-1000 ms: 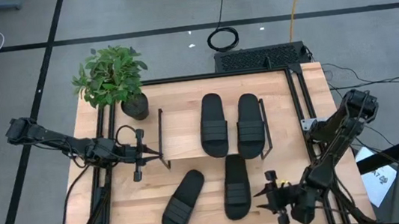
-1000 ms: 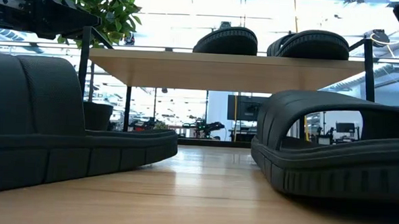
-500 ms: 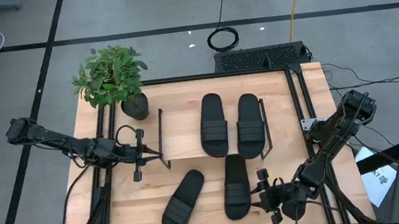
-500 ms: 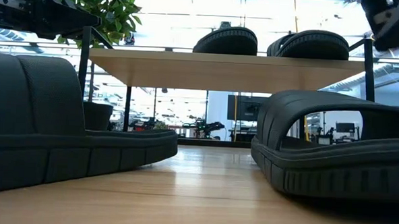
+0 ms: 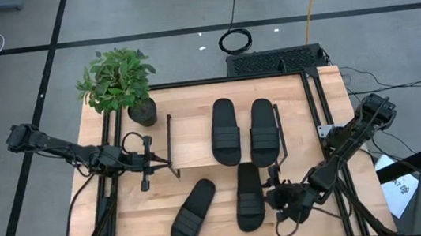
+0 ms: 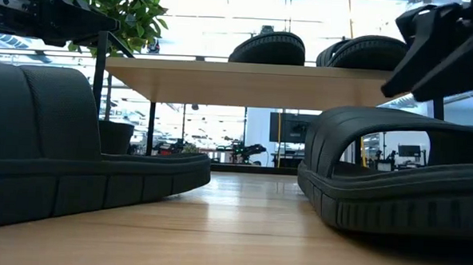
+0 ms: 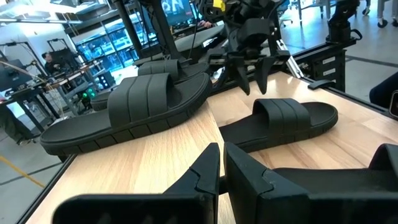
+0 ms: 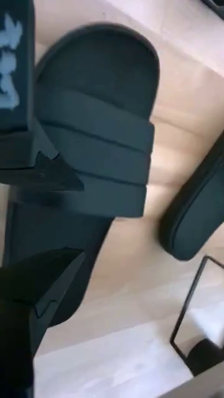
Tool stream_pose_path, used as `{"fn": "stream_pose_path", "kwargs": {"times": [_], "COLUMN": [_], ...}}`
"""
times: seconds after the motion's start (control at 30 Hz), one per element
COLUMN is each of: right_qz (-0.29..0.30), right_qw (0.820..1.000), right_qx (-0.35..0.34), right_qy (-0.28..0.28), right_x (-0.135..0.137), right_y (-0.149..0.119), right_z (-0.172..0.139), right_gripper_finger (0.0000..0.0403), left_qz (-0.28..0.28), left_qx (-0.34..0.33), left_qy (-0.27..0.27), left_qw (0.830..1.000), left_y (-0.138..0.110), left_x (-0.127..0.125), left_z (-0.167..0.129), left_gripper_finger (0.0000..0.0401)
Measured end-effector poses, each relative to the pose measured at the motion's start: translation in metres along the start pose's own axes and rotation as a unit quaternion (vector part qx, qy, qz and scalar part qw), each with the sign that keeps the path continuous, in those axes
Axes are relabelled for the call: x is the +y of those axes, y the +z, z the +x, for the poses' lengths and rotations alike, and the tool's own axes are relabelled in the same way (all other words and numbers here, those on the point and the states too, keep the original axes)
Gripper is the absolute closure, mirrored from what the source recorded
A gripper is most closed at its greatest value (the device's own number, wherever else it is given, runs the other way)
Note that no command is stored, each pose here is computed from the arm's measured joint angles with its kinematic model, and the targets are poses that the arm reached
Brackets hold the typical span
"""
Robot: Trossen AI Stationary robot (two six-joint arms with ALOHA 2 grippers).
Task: Pick and place slides into the shelf
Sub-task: Put the black slipper under the shelf
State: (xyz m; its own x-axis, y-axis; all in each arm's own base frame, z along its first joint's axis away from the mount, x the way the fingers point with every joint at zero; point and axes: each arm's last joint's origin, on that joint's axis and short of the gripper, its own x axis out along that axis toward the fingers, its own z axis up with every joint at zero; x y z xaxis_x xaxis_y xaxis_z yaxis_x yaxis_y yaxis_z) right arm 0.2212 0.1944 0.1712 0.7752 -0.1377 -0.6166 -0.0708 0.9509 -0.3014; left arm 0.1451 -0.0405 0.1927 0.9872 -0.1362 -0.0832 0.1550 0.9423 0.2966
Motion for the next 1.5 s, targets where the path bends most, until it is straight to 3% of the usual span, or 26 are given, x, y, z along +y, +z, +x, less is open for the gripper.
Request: {"fn": "stream_pose_path", "kwargs": {"times": [0.1, 0.5, 0.73, 1.03, 1.27, 1.5], "right_qz": [0.004, 0.015, 0.020, 0.007, -0.087, -0.160], "right_qw": [1.000, 0.981, 0.983, 0.982, 0.969, 0.926], "right_qx": [-0.017, -0.077, -0.056, -0.069, -0.134, -0.227], "right_qy": [0.012, 0.177, 0.174, 0.174, 0.189, 0.256], "right_x": [0.003, 0.041, 0.040, 0.037, 0.030, -0.004], "right_y": [0.004, 0.010, 0.004, 0.008, 0.025, 0.048], "right_z": [-0.001, -0.001, 0.020, 0.015, -0.019, -0.076], "right_gripper_finger": [0.0254, 0.0261, 0.0291, 0.0297, 0.0298, 0.0298], "left_qz": [-0.001, 0.005, 0.002, 0.002, 0.071, 0.170], "left_qx": [0.000, 0.001, 0.001, 0.000, -0.008, -0.080], "left_qy": [0.000, 0.000, -0.001, 0.000, -0.031, -0.114], "left_qw": [1.000, 1.000, 1.000, 1.000, 0.997, 0.976], "left_y": [0.000, 0.000, 0.000, 0.000, 0.002, 0.020], "left_x": [0.000, 0.000, 0.000, 0.000, -0.006, -0.009], "left_z": [0.000, 0.000, 0.000, 0.000, -0.001, 0.000], "left_gripper_finger": [0.0370, 0.0370, 0.0370, 0.0370, 0.0370, 0.0371]}}
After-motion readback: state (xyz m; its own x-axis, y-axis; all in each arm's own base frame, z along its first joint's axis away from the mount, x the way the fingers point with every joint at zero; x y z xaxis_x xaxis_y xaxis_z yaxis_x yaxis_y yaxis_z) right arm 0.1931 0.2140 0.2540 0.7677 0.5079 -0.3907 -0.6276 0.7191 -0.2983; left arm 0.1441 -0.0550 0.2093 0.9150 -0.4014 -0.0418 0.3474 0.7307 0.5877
